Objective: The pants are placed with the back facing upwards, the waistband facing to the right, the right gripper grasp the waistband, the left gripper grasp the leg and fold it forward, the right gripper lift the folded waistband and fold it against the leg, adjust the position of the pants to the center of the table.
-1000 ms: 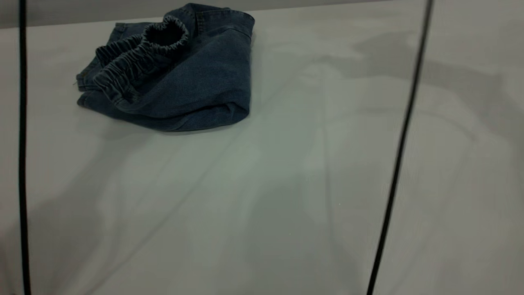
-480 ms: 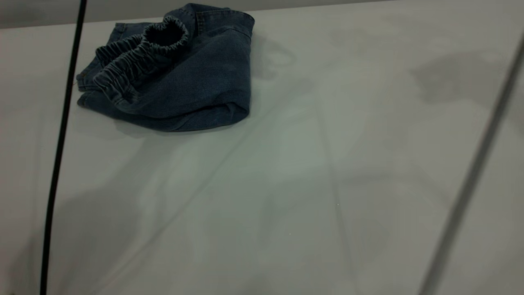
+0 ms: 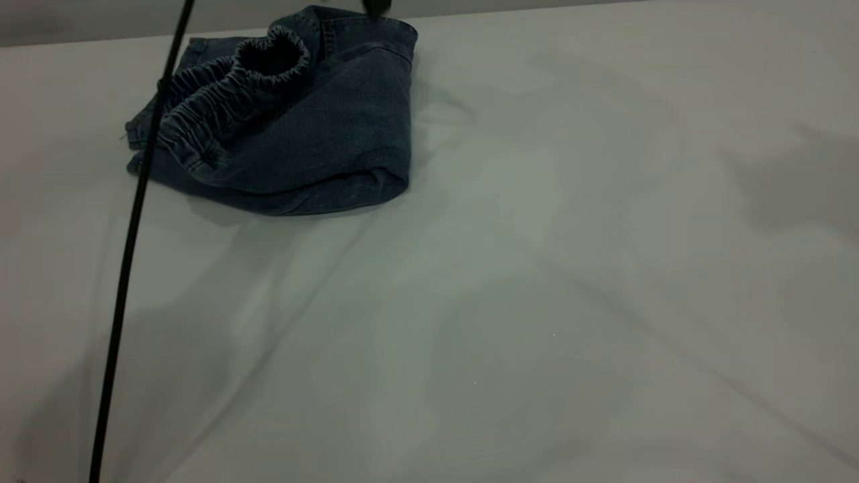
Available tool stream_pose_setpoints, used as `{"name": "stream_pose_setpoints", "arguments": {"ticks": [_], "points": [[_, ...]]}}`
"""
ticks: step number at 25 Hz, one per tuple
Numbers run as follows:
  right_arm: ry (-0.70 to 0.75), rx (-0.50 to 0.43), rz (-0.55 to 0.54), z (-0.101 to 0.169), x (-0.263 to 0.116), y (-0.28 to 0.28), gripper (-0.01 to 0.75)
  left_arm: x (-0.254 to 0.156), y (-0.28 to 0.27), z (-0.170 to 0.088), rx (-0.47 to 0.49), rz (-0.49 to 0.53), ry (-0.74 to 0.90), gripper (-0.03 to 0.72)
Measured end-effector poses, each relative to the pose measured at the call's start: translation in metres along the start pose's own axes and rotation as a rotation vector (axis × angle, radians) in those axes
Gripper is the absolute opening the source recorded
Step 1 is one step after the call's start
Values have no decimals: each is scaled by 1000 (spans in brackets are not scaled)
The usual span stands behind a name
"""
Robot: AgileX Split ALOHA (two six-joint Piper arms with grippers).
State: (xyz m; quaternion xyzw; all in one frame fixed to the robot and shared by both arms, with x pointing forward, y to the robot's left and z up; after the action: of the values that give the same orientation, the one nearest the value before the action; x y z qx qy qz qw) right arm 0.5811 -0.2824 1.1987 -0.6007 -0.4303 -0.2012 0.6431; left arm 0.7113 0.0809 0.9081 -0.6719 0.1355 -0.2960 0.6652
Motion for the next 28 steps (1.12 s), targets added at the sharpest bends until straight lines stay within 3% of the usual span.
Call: {"name": "stream_pose_setpoints", "arguments": {"ticks": [5,23,28], "points": [[2,4,-7,1,1,-1,576,-17,19,-4,-18,78,0,497],[10,2,-10,1,1,-1,576,-26,46,-3,-16,141,6,497],[9,2,-10,1,1,-1,576,-30,48,15,37,155,7,497]]}}
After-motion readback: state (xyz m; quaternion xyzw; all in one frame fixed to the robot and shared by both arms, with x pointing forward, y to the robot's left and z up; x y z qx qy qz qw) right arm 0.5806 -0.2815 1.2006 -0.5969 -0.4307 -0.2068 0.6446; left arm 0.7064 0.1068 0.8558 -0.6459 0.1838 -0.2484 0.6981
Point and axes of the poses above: a point on each arm's last joint axis where the gripper is mounted, y pointing out along that axis toward the gripper, z along the wrist's bending axis when the last joint is at zero, x = y × z, the point moved 5 cm from there along y, pointing out along that axis toward the gripper, and after that the axes turned 3 degrees about -y, right-handed, at the moved point
